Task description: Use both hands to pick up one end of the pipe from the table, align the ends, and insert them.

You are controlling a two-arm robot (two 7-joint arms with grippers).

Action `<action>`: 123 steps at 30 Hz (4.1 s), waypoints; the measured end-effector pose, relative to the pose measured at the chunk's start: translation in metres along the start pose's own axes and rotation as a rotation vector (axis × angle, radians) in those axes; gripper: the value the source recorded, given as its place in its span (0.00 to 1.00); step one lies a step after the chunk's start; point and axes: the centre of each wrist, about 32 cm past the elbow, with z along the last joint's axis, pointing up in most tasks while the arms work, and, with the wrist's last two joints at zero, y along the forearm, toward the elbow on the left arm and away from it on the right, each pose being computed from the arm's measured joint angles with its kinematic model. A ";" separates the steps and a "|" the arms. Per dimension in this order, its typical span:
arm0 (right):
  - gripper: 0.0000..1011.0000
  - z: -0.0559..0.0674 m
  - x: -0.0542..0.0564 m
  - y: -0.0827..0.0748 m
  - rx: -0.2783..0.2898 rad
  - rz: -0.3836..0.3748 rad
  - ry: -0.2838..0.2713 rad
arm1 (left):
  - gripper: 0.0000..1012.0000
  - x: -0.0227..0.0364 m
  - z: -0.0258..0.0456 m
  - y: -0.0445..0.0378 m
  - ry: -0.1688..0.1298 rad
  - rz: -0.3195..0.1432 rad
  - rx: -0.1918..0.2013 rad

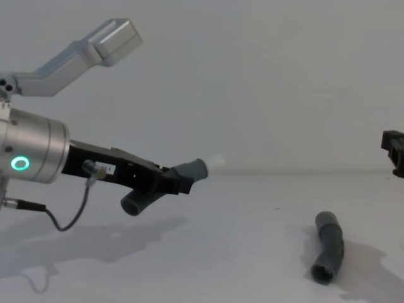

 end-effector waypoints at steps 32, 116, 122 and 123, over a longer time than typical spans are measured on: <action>0.00 0.000 0.000 0.000 0.000 0.000 0.000 | 0.33 0.0528 0.0327 0.0269 -0.246 -0.490 0.121; 0.91 0.077 -0.040 -0.005 -0.368 0.090 0.010 | 0.33 0.0792 0.0413 0.0172 -0.327 -0.659 0.164; 0.99 0.072 -0.041 0.005 -0.402 0.103 0.024 | 0.33 0.0792 0.0413 0.0172 -0.327 -0.659 0.164; 0.99 0.072 -0.041 0.006 -0.406 0.105 0.026 | 0.33 0.0792 0.0413 0.0172 -0.327 -0.659 0.164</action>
